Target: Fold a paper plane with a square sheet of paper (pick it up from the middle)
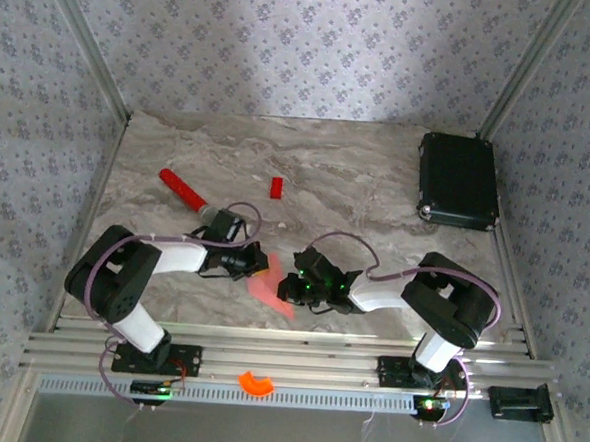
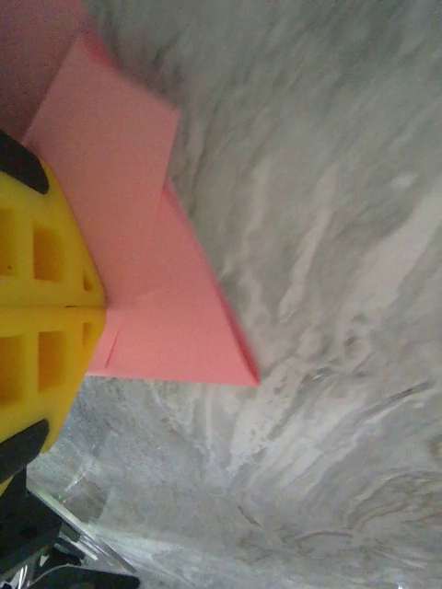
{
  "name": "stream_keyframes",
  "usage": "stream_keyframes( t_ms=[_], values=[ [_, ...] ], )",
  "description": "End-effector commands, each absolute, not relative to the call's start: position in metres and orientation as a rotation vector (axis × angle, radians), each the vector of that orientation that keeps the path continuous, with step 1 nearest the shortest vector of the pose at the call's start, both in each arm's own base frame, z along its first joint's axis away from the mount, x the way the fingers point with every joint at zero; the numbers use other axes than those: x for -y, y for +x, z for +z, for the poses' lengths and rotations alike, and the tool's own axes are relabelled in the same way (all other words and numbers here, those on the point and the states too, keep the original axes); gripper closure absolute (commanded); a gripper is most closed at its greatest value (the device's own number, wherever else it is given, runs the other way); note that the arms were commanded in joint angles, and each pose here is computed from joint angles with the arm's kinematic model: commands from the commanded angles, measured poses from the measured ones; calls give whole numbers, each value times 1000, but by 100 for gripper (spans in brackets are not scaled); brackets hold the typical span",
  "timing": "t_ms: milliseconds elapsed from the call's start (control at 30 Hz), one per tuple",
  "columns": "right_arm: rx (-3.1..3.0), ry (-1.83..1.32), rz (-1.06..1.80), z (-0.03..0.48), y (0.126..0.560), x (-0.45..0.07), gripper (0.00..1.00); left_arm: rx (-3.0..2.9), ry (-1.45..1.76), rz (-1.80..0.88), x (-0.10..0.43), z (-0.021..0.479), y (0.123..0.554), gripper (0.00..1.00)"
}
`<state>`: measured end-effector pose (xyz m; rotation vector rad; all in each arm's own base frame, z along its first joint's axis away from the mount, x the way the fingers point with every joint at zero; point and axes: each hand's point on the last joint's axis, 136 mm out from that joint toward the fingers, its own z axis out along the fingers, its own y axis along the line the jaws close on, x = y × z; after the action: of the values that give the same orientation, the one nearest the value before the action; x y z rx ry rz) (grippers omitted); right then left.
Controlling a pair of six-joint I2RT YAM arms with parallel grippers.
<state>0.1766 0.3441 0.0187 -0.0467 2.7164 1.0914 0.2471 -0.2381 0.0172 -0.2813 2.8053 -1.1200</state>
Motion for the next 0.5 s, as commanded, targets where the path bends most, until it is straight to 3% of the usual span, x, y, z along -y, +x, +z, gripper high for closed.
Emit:
stream_keyframes(
  t_ms=[0,467],
  values=[
    [-2992,-21,732,-42,140,-284,100,-2829,-301,-998,212,5,263,100],
    [-2982,-5,719,-40,140,-273,100,-2753,-306,-953,185,39,282,100]
  ],
)
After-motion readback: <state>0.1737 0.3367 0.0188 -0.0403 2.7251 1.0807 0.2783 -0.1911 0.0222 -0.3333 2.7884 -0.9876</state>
